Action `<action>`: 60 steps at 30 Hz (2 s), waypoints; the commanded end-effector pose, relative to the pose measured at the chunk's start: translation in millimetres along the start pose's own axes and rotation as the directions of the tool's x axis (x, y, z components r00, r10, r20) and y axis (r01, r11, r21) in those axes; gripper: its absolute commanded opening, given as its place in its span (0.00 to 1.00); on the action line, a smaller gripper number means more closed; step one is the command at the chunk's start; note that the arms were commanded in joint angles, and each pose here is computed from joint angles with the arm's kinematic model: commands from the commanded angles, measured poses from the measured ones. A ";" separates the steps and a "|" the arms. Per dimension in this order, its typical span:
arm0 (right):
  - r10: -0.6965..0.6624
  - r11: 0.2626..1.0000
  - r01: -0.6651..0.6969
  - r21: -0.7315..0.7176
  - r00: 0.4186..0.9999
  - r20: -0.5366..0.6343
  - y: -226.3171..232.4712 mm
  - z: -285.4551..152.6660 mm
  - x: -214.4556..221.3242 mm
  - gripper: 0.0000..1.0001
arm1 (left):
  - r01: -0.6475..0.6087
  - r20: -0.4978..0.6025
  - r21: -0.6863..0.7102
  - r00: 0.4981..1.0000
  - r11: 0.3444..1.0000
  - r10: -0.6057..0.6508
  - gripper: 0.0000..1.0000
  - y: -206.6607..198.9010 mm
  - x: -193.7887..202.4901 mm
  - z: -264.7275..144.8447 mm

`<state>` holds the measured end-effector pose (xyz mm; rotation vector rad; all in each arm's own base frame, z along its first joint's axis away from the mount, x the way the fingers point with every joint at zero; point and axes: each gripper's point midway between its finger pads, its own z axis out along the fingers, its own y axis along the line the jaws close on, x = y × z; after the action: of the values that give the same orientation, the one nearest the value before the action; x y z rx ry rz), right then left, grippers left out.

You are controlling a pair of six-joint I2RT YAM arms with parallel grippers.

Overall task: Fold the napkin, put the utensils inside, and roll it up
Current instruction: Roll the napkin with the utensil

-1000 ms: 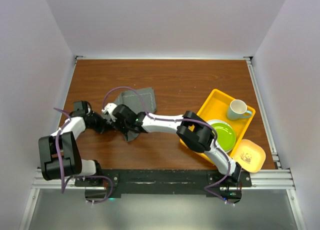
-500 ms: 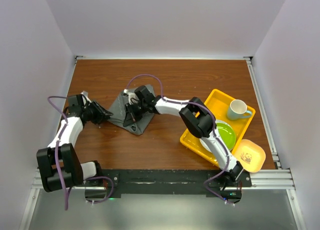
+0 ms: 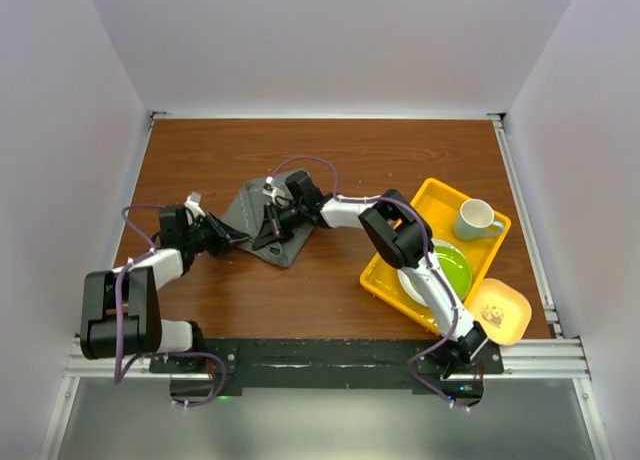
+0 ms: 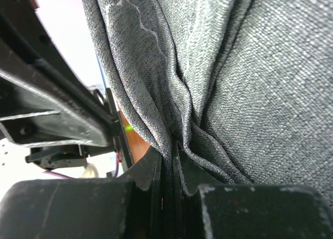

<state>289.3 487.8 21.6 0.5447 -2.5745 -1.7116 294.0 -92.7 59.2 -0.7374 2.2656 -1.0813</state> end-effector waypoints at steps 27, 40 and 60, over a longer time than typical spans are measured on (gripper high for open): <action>0.021 0.974 -0.030 0.227 0.999 0.042 -33.4 -40.2 -22.7 0.40 | 0.061 -0.067 -0.401 0.993 0.914 -0.095 0.00 78.9 3.2 47.0; -0.317 0.862 0.309 0.402 0.947 -0.049 20.5 -81.1 -28.8 0.76 | 0.037 -0.107 -0.420 0.990 0.907 -0.090 0.00 80.1 3.9 50.5; -0.449 0.692 0.444 0.569 0.882 -0.143 12.6 -74.1 -3.4 0.56 | -0.019 -0.141 -0.399 0.989 0.917 -0.041 0.00 72.3 -3.1 53.9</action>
<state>292.7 431.4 32.7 1.2968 -3.0764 -0.8501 339.1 -107.3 18.0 -0.8134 2.4993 -0.9879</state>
